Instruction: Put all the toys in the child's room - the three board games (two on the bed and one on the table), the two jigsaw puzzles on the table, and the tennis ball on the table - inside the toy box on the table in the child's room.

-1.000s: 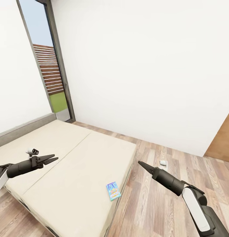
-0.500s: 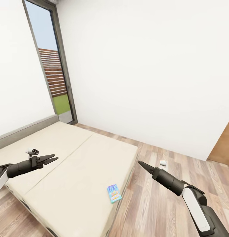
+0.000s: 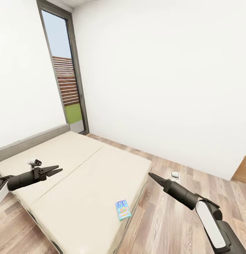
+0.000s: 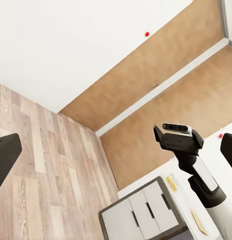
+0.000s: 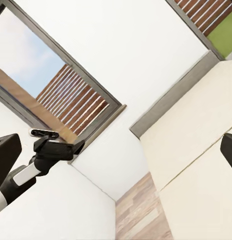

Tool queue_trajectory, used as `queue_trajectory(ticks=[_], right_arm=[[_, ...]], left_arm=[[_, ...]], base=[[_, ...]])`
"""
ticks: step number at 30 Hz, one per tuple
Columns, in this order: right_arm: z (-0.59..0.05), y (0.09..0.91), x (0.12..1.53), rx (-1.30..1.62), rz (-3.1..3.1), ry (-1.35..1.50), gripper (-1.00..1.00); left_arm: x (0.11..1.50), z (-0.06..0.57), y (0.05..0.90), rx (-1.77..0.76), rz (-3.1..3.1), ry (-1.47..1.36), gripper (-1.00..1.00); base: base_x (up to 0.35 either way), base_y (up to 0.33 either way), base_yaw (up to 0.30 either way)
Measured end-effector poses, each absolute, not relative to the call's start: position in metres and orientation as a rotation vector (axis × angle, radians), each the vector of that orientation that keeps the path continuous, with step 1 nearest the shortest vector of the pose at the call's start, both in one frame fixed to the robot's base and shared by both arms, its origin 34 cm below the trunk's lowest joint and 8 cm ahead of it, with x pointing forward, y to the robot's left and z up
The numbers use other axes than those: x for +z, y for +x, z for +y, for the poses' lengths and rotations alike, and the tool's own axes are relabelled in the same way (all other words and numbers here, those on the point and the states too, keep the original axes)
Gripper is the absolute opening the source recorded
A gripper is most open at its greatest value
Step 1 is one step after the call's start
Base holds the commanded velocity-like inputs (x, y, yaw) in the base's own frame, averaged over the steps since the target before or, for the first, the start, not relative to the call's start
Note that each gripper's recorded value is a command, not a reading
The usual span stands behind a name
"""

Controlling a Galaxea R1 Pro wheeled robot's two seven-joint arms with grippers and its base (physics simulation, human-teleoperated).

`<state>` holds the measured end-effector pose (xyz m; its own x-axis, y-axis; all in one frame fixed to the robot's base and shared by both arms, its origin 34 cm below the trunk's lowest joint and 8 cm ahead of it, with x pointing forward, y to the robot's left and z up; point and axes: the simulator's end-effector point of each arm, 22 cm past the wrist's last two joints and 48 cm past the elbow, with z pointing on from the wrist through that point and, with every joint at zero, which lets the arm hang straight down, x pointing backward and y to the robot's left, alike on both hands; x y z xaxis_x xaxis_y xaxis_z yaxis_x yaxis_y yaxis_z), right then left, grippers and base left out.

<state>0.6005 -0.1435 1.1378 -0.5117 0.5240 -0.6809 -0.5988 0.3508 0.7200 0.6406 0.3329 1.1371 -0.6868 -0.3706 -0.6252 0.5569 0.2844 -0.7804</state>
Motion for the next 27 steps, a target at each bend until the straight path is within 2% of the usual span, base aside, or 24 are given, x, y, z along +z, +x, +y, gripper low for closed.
queue_trajectory(ticks=[15,27], right_arm=[[-0.144,0.598,1.148,1.375,1.577,-0.083,1.00],[-0.144,0.597,1.150,1.375,1.574,-0.085,1.00]], left_arm=[[1.148,0.333,0.638,-1.504,1.763,0.184,1.00],[1.149,0.333,0.637,-1.504,1.761,0.186,1.00]], base=[[0.000,-0.006,0.167],[0.000,0.000,0.038]])
